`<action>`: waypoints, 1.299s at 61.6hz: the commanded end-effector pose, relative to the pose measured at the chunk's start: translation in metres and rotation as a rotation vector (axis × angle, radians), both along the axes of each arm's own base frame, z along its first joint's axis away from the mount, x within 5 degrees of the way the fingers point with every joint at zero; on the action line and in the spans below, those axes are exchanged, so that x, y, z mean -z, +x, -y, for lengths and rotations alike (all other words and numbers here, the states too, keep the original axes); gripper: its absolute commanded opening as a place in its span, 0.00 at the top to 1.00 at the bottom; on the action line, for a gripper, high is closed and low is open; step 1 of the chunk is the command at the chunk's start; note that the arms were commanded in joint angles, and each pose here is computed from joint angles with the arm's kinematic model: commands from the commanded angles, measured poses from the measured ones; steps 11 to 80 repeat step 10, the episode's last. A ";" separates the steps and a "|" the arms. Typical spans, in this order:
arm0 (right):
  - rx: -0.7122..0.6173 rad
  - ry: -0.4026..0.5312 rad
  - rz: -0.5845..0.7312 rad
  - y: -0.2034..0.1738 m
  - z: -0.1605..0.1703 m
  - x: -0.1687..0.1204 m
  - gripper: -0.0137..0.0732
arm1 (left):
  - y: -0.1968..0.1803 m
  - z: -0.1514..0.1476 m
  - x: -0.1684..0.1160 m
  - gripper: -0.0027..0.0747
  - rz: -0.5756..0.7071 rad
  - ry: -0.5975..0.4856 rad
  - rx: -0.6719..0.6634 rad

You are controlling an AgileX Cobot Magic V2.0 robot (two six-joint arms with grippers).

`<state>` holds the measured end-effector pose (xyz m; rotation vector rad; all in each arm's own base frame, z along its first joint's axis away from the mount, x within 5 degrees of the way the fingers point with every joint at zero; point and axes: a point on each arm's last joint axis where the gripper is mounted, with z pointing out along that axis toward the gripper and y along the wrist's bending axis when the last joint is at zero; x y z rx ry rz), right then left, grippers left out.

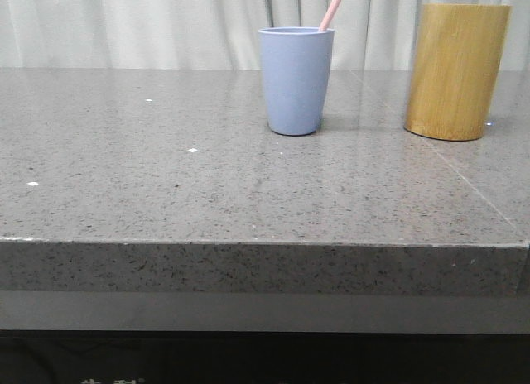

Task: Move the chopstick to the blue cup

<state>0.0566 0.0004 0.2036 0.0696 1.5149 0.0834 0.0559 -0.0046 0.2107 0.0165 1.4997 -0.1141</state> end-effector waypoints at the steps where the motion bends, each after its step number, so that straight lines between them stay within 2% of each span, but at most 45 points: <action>1: 0.003 -0.007 0.108 -0.003 0.000 -0.010 0.92 | -0.002 0.000 -0.004 0.99 0.085 -0.017 0.001; 80: 0.003 -0.007 0.108 -0.003 0.000 -0.010 0.92 | -0.002 0.000 -0.004 0.99 0.085 -0.017 0.001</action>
